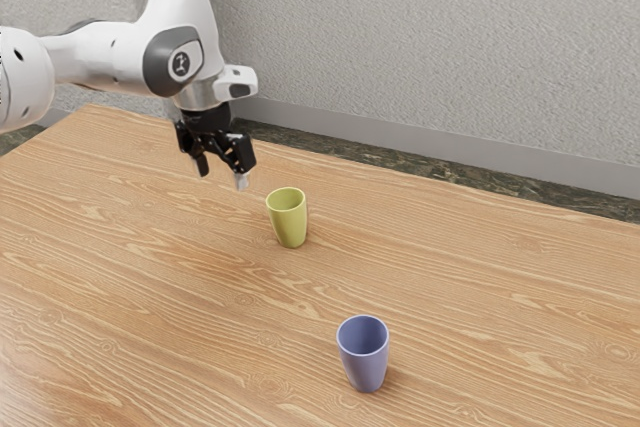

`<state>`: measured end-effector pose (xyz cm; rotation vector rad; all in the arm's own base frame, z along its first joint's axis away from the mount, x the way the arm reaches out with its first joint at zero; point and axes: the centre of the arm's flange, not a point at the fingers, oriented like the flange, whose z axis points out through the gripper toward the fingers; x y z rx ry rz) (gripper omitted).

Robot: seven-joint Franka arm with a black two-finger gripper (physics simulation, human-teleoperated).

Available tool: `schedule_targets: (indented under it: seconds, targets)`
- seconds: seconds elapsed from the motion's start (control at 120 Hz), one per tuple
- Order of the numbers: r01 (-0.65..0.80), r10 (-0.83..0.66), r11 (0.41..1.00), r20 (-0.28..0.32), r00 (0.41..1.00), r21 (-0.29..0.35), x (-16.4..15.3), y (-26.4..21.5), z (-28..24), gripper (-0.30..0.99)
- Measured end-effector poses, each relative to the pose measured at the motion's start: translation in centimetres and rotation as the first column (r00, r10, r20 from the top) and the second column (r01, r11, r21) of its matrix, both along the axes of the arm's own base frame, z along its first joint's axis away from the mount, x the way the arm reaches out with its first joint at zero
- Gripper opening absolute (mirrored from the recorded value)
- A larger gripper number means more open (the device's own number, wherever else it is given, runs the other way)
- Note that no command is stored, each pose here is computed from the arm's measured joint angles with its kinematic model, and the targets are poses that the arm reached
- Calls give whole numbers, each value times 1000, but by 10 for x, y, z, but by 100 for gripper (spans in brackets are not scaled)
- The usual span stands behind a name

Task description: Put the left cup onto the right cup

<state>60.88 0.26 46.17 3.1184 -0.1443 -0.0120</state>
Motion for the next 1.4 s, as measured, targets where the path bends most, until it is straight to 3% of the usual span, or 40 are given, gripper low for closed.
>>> schedule_targets:
  seconds: [0.167, 0.508, 0.717, 1.275, 1.4]
  targets:
    - [0, 0, 1000, 20, 1000, 1, 3, -3, -12, 68]
    - [35, -35, 999, 17, 999, 1, 17, -55, -43, 67]
    - [40, -41, 999, 43, 998, 31, 43, -75, -52, 67]
    - [-6, 6, 1000, 5, 1000, 8, 46, -86, -82, 67]
    - [-7, 7, 1000, 33, 999, 18, 61, -87, -77, 67]
